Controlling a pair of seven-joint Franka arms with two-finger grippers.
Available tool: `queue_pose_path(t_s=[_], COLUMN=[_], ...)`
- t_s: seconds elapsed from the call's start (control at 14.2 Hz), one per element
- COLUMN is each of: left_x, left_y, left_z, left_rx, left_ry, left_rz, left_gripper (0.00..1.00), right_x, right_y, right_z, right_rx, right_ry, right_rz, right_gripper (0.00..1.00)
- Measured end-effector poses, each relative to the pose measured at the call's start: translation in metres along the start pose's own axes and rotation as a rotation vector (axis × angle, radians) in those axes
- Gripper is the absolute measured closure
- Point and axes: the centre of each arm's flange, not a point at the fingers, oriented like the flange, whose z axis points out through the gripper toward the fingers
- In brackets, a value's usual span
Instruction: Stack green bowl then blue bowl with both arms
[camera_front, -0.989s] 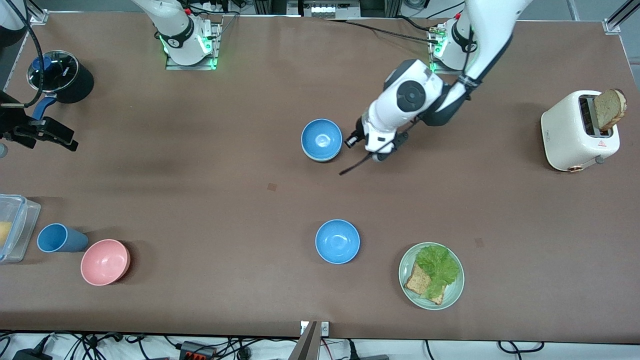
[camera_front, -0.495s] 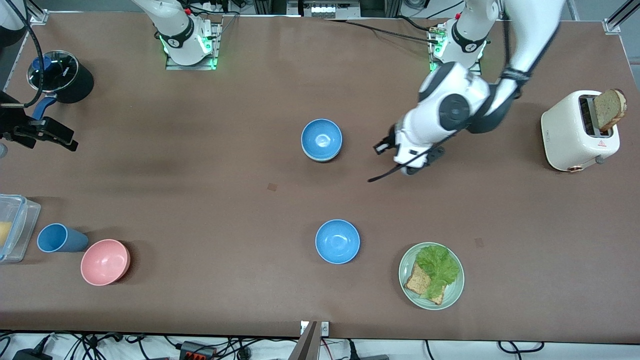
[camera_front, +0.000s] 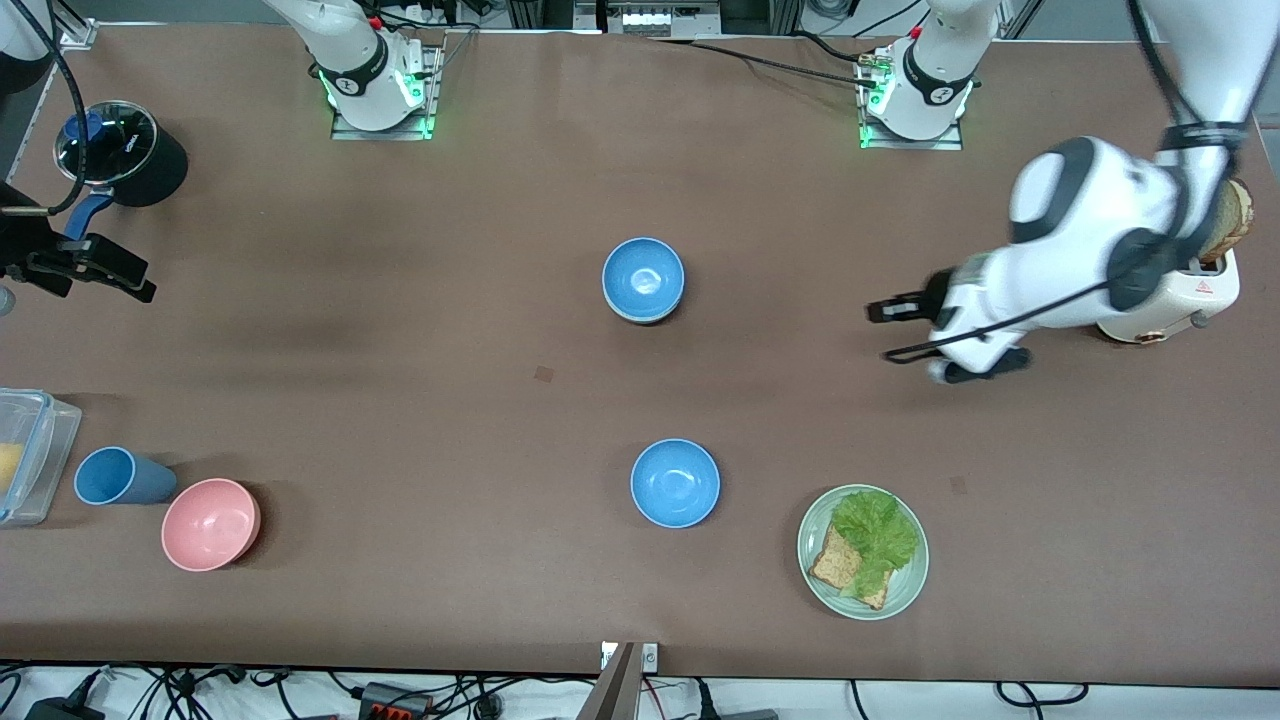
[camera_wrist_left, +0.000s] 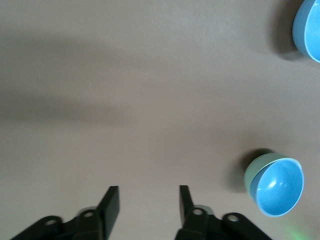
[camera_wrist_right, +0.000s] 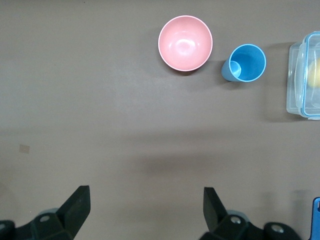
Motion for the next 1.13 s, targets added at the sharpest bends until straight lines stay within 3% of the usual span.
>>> queue_pose_path(t_s=[0.28, 0.64, 0.85, 1.13], left_x=[0.018, 0.028, -0.001, -0.043], left_y=[-0.054, -0.097, -0.086, -0.061], left_z=[-0.02, -0.076, -0.135, -0.178], left_rx=[-0.015, 0.077, 0.157, 0.182], left_ry=[0.009, 0.116, 0.101, 0.124], left_rz=[0.073, 0.175, 0.144, 0.143], left_gripper=[0.02, 0.0, 0.0, 0.0], right_x=[0.0, 0.0, 0.0, 0.0], right_y=[0.0, 0.0, 0.0, 0.0], right_z=[0.0, 0.0, -0.001, -0.001], right_rx=[0.0, 0.0, 0.0, 0.0], right_ry=[0.0, 0.0, 0.001, 0.001], right_rz=[0.0, 0.0, 0.0, 0.0], right_gripper=[0.0, 0.0, 0.0, 0.0])
